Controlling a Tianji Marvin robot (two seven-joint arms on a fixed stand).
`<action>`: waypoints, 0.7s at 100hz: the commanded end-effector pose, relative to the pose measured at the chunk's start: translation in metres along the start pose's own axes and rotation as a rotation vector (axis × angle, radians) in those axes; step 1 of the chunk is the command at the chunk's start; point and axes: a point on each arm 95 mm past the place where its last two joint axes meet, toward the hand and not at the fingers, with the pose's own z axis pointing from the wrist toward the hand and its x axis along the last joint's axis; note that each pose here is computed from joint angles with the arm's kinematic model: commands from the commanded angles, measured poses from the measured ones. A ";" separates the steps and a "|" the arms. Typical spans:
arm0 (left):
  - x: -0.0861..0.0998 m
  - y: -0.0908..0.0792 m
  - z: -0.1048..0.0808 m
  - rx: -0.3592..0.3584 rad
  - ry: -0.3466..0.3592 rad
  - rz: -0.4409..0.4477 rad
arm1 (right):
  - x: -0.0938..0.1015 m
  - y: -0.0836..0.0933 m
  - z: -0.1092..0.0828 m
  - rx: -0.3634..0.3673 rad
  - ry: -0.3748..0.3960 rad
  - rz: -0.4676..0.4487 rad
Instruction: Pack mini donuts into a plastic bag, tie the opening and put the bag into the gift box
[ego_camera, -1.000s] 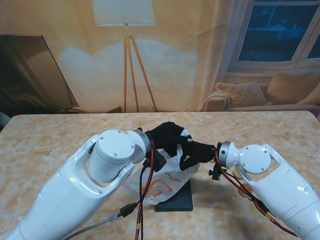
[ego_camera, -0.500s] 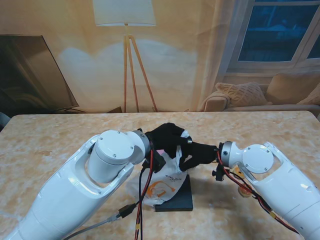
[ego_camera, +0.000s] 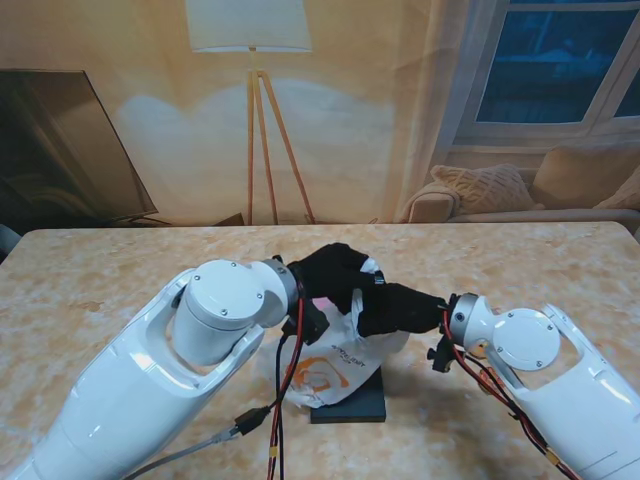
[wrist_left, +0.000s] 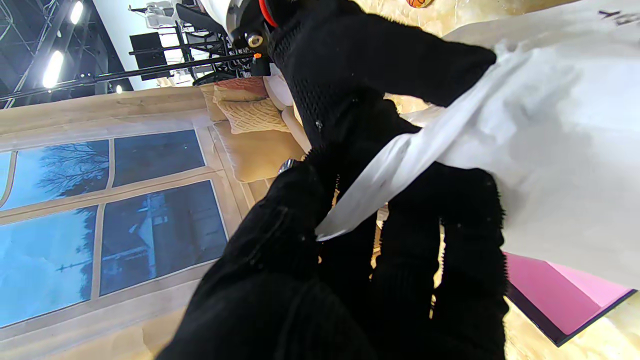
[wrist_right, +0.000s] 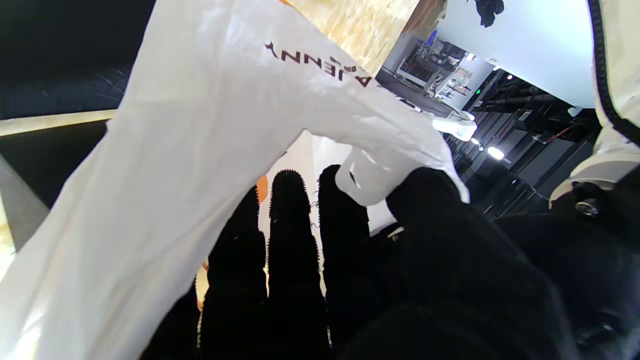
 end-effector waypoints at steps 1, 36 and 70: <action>-0.008 -0.002 0.001 0.006 -0.018 -0.002 | 0.008 -0.006 -0.001 -0.001 0.026 -0.018; -0.014 -0.004 0.001 0.019 -0.029 -0.015 | 0.018 -0.007 -0.019 -0.082 0.071 -0.135; -0.014 -0.004 0.001 0.015 -0.029 -0.014 | 0.024 0.003 -0.038 -0.169 0.077 -0.160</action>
